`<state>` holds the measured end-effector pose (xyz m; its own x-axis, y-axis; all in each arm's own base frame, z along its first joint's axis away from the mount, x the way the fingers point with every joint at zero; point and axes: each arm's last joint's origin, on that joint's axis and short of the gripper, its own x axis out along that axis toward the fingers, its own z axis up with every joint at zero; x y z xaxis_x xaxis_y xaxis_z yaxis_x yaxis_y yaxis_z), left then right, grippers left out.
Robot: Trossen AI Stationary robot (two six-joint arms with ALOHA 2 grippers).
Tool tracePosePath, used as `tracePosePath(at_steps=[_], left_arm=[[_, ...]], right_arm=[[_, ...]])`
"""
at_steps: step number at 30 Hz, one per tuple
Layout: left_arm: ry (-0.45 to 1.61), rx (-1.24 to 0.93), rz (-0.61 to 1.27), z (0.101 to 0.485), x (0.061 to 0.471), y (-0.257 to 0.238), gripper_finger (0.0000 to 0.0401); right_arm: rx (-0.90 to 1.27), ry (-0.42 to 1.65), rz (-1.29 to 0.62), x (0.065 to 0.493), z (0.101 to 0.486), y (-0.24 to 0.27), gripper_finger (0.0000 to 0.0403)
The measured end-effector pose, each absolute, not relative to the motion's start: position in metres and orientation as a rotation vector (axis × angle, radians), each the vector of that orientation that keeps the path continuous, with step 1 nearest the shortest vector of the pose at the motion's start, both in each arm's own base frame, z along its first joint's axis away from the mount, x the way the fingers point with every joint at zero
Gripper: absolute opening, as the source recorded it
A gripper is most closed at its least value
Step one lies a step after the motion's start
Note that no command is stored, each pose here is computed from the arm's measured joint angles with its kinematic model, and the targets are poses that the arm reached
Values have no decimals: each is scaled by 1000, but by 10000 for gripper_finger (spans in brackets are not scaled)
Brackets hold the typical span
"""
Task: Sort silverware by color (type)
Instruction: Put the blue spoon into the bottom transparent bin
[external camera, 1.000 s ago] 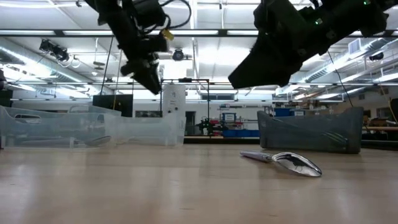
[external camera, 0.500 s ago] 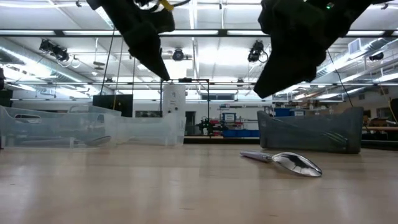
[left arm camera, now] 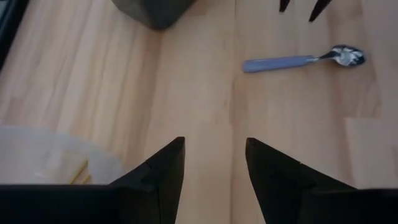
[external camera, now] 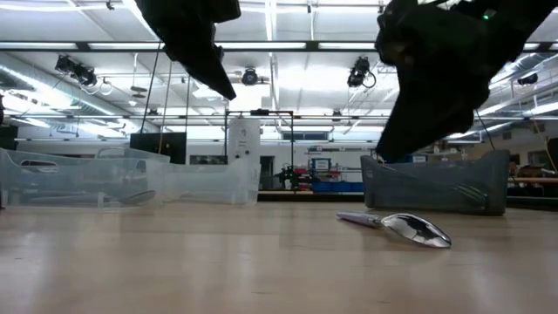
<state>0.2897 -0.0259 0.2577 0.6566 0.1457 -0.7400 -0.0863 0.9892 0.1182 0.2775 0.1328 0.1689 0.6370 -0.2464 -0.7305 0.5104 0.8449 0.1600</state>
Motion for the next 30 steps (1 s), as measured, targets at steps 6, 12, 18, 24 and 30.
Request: tracePosePath(at_steps=[6, 12, 18, 24, 30], left_arm=[[844, 13, 140, 257, 289, -35, 176], [840, -31, 137, 257, 287, -44, 176], [865, -61, 122, 255, 283, -58, 176], [889, 30, 15, 243, 273, -83, 176], [874, 18, 9, 234, 266, -99, 176]], right_arm=[[357, 825, -459, 296, 158, 146, 163], [289, 928, -541, 318, 154, 160, 163], [309, 996, -596, 336, 143, 171, 163], [295, 1024, -625, 336, 134, 172, 165], [283, 1024, -614, 334, 134, 176, 188]])
